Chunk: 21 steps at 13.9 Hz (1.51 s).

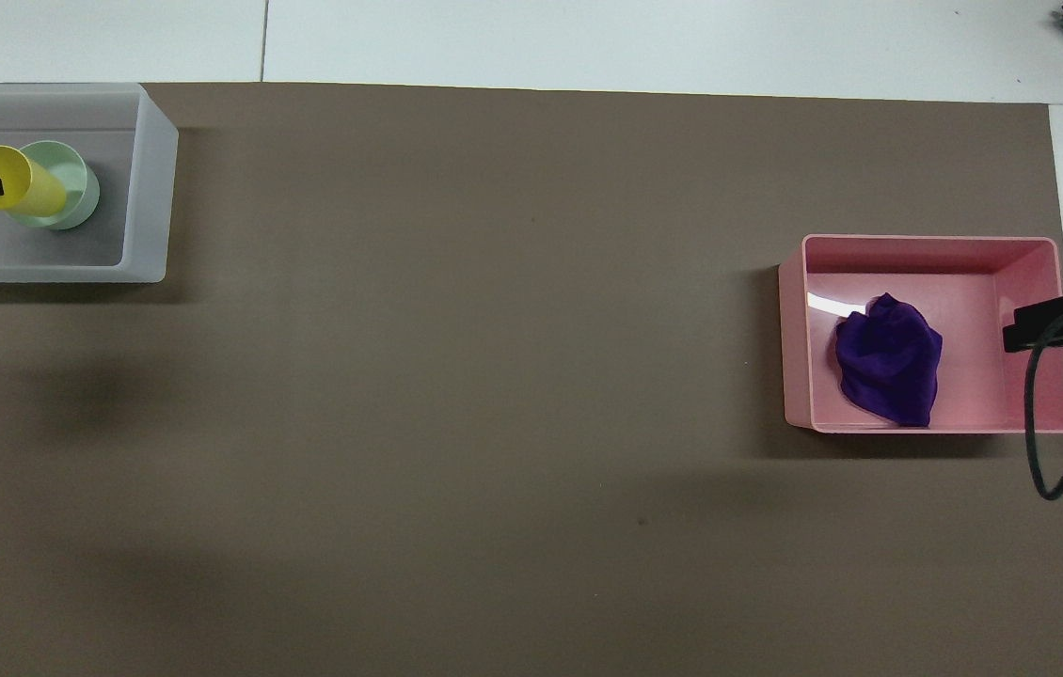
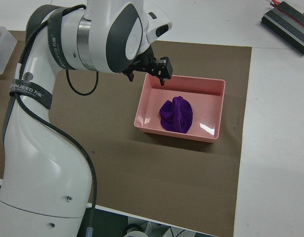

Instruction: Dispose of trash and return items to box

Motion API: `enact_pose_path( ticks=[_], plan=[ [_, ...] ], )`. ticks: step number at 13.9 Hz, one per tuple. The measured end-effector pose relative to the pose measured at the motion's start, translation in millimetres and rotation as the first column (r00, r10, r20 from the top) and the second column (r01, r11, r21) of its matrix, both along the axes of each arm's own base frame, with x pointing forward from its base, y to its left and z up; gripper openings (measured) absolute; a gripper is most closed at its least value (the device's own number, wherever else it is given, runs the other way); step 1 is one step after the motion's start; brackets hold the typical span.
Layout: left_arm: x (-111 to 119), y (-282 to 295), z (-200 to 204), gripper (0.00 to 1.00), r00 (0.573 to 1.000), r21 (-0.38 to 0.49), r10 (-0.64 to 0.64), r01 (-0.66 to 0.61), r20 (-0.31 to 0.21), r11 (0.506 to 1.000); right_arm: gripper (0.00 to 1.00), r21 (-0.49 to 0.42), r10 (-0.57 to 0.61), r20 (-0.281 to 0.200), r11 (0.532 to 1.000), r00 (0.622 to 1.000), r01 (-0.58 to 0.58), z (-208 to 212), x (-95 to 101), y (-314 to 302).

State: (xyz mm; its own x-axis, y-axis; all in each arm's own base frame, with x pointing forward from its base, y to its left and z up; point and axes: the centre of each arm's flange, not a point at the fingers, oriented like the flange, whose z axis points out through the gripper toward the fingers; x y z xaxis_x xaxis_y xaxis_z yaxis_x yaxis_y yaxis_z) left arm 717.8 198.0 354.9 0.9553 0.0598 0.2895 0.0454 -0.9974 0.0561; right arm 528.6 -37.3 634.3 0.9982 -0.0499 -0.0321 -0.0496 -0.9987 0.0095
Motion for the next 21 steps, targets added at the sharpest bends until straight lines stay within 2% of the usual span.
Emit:
enact_pose_path(
  ticks=[3, 4, 5, 6, 7, 11, 13, 18, 21],
  plan=[
    [-1.1, -1.3, -3.6, 0.08, 1.000, -0.001, -0.001, 0.001, -0.004, 1.000, 1.00, 0.000, 0.000, 0.000, 1.000, 1.000, 0.000, 0.0, 0.0, 0.0],
    [-1.2, -1.3, -3.2, 0.16, 1.000, -0.001, -0.002, 0.002, -0.005, 1.000, 1.00, 0.000, 0.000, 0.000, 1.000, 1.000, 0.000, 0.0, 0.0, 0.0],
    [-1.1, -1.3, -2.1, 0.25, 1.000, -0.002, -0.003, 0.003, -0.007, 1.000, 1.00, 0.000, 0.000, 0.000, 1.000, 1.000, 0.000, 0.0, 0.0, 0.0],
    [-1.1, -1.4, 0.0, 0.41, 1.000, -0.004, -0.005, 0.005, -0.012, 1.000, 1.00, 0.000, 0.000, 0.000, 1.000, 1.000, 0.000, 0.0, 0.0, 0.0],
    [-0.3, -1.7, 4.3, 0.51, 1.000, -0.004, -0.010, 0.010, -0.014, 1.000, 1.00, 0.000, 0.000, 0.000, 1.000, 1.000, 0.000, 0.0, 0.0, 0.0],
    [0.6, -30.3, 63.1, 0.98, 0.997, 0.016, -0.063, 0.062, 0.043, 0.998, 1.00, 0.000, 0.000, 0.000, 1.000, 1.000, 0.000, 0.2, -0.1, 0.0],
    [-13.7, -69.9, 96.2, 1.00, 0.992, 0.028, -0.114, 0.113, 0.046, 0.993, 1.00, 0.000, 0.000, 0.000, 1.000, 1.000, 0.000, 0.3, -0.2, 0.0],
    [-75.6, -165.0, 141.5, 1.00, 0.973, 0.051, -0.230, 0.229, 0.021, 0.972, 1.00, 0.000, 0.000, 0.001, 1.000, 1.000, 0.000, 0.3, -0.2, 0.0],
    [-116.8, -212.0, 168.8, 1.00, 0.975, 0.037, -0.223, 0.223, -0.008, 0.974, 1.00, 0.000, 0.000, 0.001, 1.000, 1.000, 0.000, 0.4, -0.2, 0.0]
  ],
)
